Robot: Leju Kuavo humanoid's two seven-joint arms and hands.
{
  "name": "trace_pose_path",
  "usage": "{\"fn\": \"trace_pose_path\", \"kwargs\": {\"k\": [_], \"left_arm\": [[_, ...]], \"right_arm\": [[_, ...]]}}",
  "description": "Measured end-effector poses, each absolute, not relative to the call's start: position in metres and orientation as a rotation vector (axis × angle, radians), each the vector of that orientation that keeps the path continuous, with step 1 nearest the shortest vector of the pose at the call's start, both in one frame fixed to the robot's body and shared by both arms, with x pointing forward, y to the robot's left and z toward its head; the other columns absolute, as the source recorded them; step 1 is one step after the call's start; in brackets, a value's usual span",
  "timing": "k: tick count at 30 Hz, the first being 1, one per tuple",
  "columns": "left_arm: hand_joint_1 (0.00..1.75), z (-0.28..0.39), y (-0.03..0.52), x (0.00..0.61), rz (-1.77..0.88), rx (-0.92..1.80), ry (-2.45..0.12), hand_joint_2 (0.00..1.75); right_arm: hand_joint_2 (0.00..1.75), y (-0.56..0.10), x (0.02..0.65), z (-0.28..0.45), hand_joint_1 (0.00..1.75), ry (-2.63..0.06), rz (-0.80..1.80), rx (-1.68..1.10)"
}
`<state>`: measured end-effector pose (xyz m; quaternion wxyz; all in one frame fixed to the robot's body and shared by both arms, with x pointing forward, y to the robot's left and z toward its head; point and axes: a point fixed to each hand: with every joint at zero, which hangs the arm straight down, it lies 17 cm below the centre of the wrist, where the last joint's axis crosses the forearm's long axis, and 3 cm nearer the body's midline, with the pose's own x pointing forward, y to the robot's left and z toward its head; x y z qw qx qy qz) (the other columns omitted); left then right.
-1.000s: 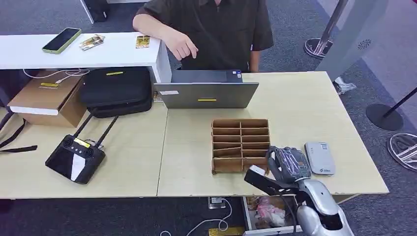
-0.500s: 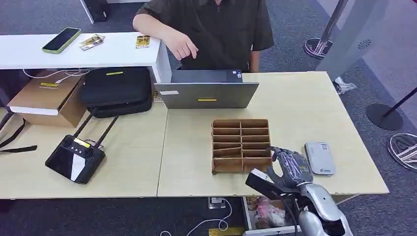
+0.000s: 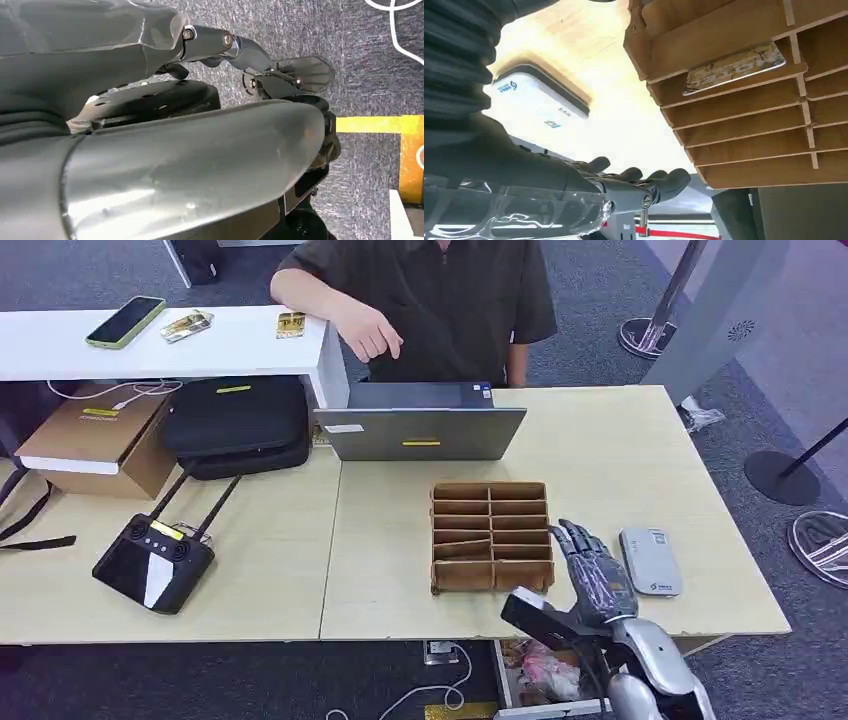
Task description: Pass the card to the sensor for recognition and then transmit it.
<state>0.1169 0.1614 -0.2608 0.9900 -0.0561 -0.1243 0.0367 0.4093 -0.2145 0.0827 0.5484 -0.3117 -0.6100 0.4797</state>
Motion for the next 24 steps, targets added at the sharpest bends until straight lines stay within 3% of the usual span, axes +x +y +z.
{"fn": "trace_pose_path", "kwargs": {"k": [24], "left_arm": [[0.0,-0.261,0.162,0.116,0.06,-0.111,-0.24,0.0]], "right_arm": [[1.75,-0.185,0.416,0.065,0.0,-1.462,1.175,-0.648]]}}
